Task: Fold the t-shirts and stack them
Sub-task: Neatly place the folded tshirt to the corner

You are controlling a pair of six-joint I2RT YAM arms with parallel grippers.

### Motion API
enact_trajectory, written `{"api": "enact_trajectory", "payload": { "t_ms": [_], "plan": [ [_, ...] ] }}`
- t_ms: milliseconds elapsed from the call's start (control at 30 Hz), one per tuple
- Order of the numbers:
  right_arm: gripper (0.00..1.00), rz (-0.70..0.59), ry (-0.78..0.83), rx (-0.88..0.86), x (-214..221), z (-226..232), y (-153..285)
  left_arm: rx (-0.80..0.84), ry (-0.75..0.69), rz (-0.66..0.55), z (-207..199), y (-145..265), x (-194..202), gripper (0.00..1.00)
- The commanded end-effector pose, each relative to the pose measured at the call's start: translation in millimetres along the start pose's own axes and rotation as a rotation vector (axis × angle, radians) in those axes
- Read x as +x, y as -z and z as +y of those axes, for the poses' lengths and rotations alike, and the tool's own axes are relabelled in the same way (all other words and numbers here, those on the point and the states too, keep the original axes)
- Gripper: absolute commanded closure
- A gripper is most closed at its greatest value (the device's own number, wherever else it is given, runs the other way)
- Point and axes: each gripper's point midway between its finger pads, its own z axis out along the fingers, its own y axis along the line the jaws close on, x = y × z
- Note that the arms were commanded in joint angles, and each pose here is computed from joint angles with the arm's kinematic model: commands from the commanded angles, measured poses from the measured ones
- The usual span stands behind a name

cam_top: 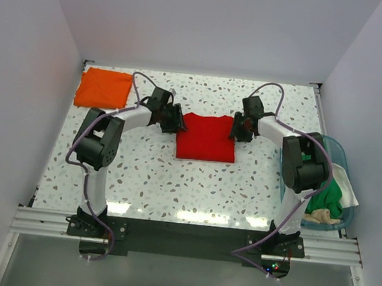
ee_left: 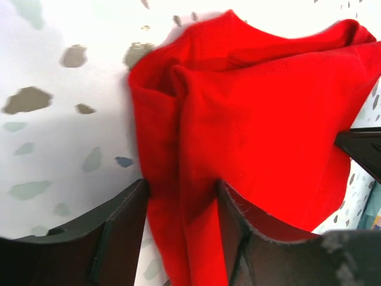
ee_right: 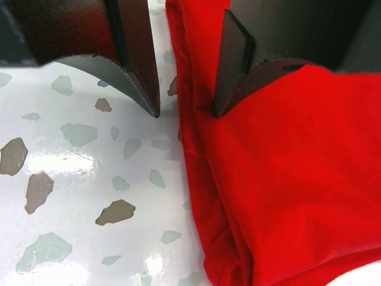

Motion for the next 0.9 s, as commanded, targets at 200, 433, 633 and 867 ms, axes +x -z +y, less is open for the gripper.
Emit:
{"api": "enact_trajectory", "payload": {
  "t_ms": [200,433,633,867],
  "plan": [
    [0.55,-0.055,-0.004,-0.030,-25,8,7,-0.107,-0.037,0.038,7,-20,16,0.76],
    [0.54,-0.099,-0.025,-0.101,-23,26,46,-0.344,-0.118,-0.087,27,-3,-35,1.00],
    [0.54,-0.127,-0.007,-0.168,2,41,83,-0.591,-0.257,-0.226,57,35,-104,1.00],
    [0.55,-0.113,0.008,-0.266,35,54,105,-0.824,-0.460,-0.309,97,92,-179,1.00]
  ]
}}
